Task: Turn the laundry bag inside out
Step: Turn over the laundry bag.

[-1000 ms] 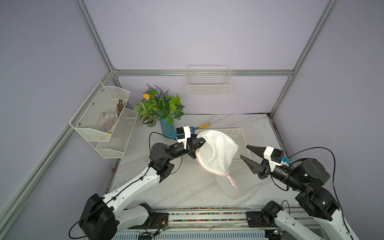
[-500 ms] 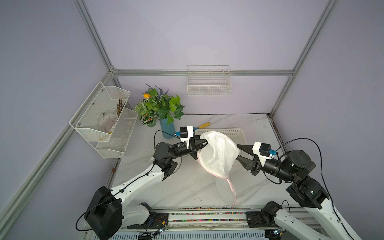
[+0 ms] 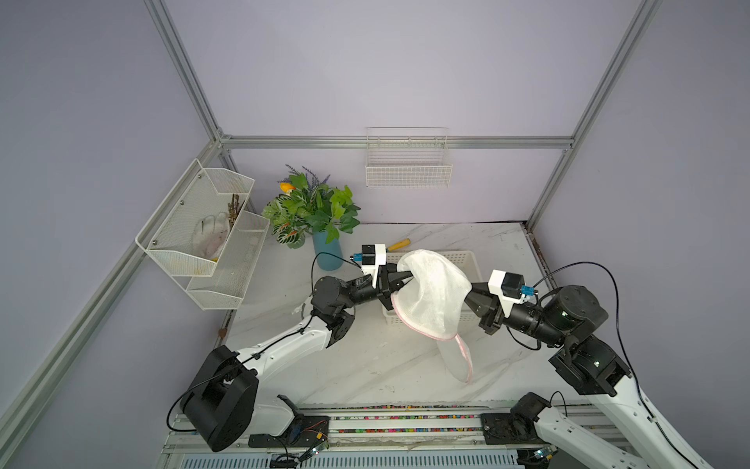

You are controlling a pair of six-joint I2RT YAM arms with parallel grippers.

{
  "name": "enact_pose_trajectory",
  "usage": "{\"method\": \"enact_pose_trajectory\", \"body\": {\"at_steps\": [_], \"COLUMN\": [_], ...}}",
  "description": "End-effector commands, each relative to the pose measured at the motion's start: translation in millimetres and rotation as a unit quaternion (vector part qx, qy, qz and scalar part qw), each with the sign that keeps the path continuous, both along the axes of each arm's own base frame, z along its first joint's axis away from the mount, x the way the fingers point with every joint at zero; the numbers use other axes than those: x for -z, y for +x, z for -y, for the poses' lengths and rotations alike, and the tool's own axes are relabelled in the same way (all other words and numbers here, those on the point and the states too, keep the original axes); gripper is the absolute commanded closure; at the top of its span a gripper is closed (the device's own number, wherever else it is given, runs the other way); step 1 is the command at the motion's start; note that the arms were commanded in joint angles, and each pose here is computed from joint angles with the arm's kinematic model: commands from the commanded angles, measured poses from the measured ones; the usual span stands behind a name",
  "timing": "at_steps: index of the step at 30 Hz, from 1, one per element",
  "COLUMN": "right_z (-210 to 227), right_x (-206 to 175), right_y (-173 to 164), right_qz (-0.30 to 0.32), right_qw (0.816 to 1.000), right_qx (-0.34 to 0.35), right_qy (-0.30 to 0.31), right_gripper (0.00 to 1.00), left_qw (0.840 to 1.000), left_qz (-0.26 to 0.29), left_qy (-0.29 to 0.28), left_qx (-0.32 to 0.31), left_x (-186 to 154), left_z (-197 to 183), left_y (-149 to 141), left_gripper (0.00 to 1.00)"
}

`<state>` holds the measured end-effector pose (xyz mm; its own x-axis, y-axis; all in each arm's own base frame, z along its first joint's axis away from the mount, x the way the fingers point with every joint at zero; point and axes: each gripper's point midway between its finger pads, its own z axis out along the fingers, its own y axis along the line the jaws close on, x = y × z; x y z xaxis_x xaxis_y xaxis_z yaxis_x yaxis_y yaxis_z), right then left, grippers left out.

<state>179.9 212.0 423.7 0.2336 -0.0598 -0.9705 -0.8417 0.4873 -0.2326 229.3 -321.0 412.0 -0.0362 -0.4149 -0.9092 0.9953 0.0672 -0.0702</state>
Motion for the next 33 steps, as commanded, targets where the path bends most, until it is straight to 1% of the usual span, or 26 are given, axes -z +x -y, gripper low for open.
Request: {"method": "enact_pose_trajectory", "body": {"at_steps": [1, 3, 5, 6, 8, 10, 13, 16, 19, 20, 21, 26, 30, 33], "right_z": [6.5, 11.2, 17.5, 21.4, 30.9, 44.2, 62.7, 77.9, 89.7, 92.4, 96.3, 105.0, 98.3, 85.1], "right_x": [-15.5, -14.5, -13.6, -12.3, -10.8, -10.9, -11.6, -13.6, -10.5, -9.2, -8.4, -4.7, -0.1, 1.8], "right_y": [-3.7, -0.5, 4.6, 7.8, 15.7, 25.8, 40.3, 50.6, 61.5, 65.1, 69.3, 86.2, 91.6, 91.5], "right_qz": [0.024, 0.023, 0.021, 0.018, 0.011, -0.002, -0.024, -0.042, -0.069, -0.080, -0.092, -0.150, -0.164, -0.164], "right_qw": [1.000, 0.999, 0.998, 0.997, 0.993, 0.986, 0.972, 0.957, 0.941, 0.935, 0.928, 0.894, 0.870, 0.858], "right_qx": [0.015, 0.033, 0.059, 0.075, 0.112, 0.161, 0.227, 0.278, 0.322, 0.334, 0.350, 0.409, 0.447, 0.464], "right_qy": [0.011, 0.007, 0.002, -0.005, -0.021, -0.035, -0.054, -0.067, -0.082, -0.087, -0.089, -0.102, -0.132, -0.149], "right_gripper": [1.00, 1.00, 1.00, 1.00, 1.00, 1.00, 1.00, 1.00, 1.00, 1.00, 1.00, 1.00, 1.00, 1.00], "left_qw": [1.000, 1.000, 0.999, 0.998, 0.996, 0.991, 0.977, 0.955, 0.934, 0.931, 0.930, 0.947, 0.963, 0.971], "left_qz": [0.008, 0.004, -0.003, -0.004, -0.013, -0.019, -0.045, -0.079, -0.107, -0.110, -0.109, -0.087, -0.055, -0.036], "left_qy": [-0.023, -0.020, -0.011, -0.004, 0.007, 0.017, 0.035, 0.045, 0.058, 0.062, 0.068, 0.097, 0.114, 0.114], "left_qx": [-0.007, -0.020, -0.041, -0.055, -0.088, -0.129, -0.205, -0.283, -0.337, -0.344, -0.344, -0.295, -0.240, -0.205], "left_x": [-17.1, -15.5, -11.6, -8.8, -3.7, 0.9, 13.5, 28.8, 41.6, 45.3, 46.3, 49.1, 48.5, 46.4], "left_z": [-1.5, -1.5, -2.1, -2.8, -7.2, -14.6, -31.7, -55.2, -74.8, -77.6, -78.7, -57.2, -21.4, 6.6], "left_y": [-0.5, 4.2, 10.7, 14.3, 22.2, 29.9, 45.5, 60.3, 68.1, 67.9, 66.0, 44.5, 19.1, 2.8], "left_gripper": [0.70, 0.55, 0.37, 0.32, 0.24, 0.20, 0.16, 0.14, 0.13, 0.14, 0.14, 0.15, 0.16, 0.16]}}
